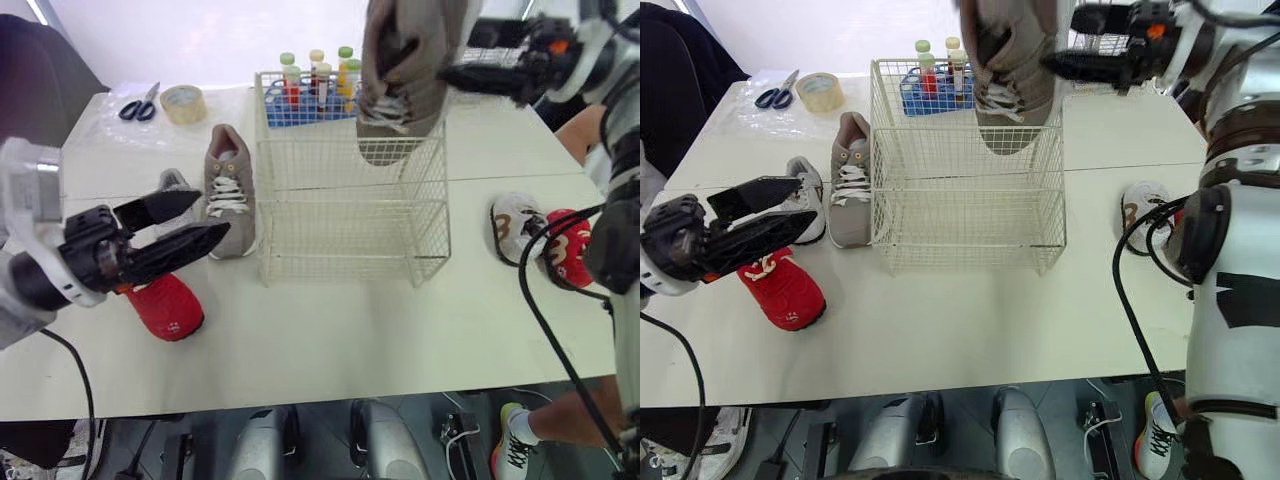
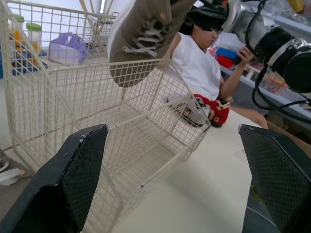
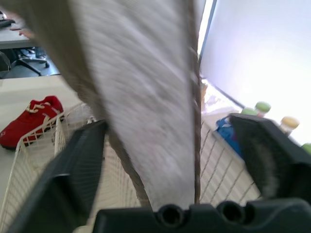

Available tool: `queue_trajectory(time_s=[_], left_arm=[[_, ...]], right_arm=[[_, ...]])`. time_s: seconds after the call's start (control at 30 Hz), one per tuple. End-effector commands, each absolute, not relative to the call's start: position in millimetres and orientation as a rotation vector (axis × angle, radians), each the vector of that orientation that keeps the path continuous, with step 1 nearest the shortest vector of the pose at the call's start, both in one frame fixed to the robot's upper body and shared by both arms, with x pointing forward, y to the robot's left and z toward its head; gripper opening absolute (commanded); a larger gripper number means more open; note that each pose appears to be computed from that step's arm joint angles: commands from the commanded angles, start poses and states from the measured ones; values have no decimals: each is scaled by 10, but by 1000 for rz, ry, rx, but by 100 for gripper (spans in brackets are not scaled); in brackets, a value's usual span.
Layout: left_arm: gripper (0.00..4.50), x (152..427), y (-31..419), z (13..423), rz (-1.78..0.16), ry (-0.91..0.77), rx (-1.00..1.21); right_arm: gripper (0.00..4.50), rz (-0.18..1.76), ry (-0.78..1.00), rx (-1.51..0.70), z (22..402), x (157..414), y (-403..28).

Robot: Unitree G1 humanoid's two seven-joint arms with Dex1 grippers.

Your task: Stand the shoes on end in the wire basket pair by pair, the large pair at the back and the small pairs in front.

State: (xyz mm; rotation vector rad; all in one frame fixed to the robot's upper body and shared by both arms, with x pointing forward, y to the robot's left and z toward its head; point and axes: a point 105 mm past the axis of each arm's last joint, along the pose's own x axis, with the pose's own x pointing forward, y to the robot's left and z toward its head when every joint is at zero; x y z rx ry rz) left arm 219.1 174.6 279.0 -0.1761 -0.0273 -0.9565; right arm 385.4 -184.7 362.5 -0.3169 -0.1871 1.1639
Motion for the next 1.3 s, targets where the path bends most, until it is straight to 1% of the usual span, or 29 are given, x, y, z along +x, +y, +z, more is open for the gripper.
queue_trajectory(time_s=[0.03,0.3,0.5,0.57,0.63,0.8,0.9,0.97,1.0,1.1,1.23,1.3], left_arm=[[450,2174,1738,2873,-960,-75,-165],[450,2256,1705,2837,-967,-84,-188],[450,2281,1703,2824,-964,-87,-187],[450,2286,1713,2815,-953,-87,-184],[450,2293,1723,2811,-940,-93,-186],[450,2323,1696,2843,-955,-101,-196],[450,2390,1683,2865,-972,-107,-200],[450,2448,1653,2856,-988,-108,-207],[450,2475,1630,2852,-997,-111,-212],[450,2539,1555,2845,-1022,-126,-229],[450,2572,1523,2815,-1037,-143,-251],[450,2592,1512,2808,-1037,-152,-257]], right_arm=[[443,1107,-249,-346,3809,3824,-1916],[443,1020,-287,-304,3861,3858,-2042],[443,1015,-352,-298,3998,3797,-2055],[443,1018,-380,-343,4012,3789,-1987],[443,1026,-431,-391,3988,3745,-1827],[443,980,-450,-340,3750,3519,-1372],[443,879,-468,-301,3709,3430,-1192],[443,787,-475,-296,3698,3441,-1142],[443,739,-482,-327,3680,3455,-1131],[443,650,-478,-334,3613,3520,-1094],[443,595,-451,-378,3468,3556,-1009],[443,569,-440,-407,3425,3577,-1042]])
